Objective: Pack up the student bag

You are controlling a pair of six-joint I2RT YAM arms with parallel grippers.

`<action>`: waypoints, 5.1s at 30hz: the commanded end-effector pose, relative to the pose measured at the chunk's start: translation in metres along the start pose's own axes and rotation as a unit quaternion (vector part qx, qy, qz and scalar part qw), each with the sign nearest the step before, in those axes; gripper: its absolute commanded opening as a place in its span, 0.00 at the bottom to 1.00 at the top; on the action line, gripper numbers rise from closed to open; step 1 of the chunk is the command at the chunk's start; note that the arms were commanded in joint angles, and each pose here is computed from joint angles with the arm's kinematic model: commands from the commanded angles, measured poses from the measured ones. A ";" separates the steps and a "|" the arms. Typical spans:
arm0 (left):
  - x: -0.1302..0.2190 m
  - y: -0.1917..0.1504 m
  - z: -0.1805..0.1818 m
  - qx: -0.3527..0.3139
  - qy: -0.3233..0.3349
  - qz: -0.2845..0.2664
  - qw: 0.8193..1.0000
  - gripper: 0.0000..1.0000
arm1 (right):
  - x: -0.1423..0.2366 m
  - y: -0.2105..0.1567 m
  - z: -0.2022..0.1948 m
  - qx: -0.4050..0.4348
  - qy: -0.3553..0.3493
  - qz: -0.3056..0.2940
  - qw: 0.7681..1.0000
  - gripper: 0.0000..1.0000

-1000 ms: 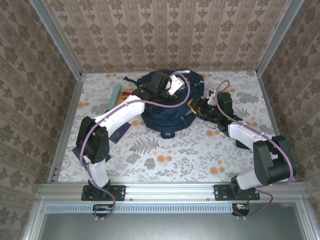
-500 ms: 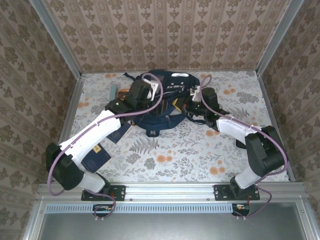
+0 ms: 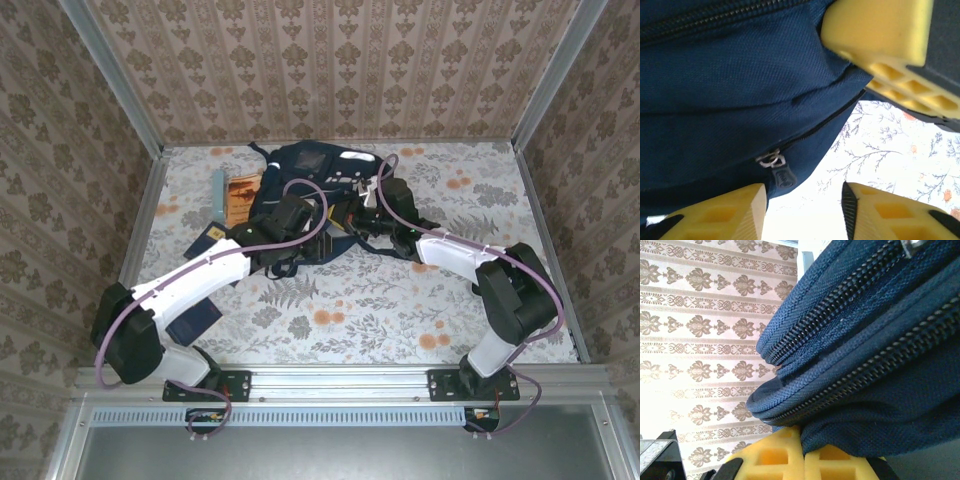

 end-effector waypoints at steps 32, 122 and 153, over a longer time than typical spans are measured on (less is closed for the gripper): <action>-0.006 -0.017 0.040 0.058 0.117 -0.012 0.991 0.00 | 0.004 -0.009 0.013 0.044 -0.025 -0.028 0.998 0.03; 0.011 -0.018 0.086 0.018 0.145 0.004 0.989 0.00 | 0.078 0.011 -0.043 0.066 -0.175 -0.126 0.974 0.02; -0.040 -0.009 0.082 0.000 -0.017 0.023 1.000 0.52 | 0.135 0.051 -0.067 0.053 -0.253 -0.155 0.953 0.05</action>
Point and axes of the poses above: each hand's point on the last joint's axis, 136 mm out from that joint toward the fingers, its own x axis back along the fingers, its own z axis along the line the jaws close on, y = z × x, the point moved 8 cm from there along x, back along the fingers, and after that the axes turned 6 degrees about -x, right-handed, at the moved point
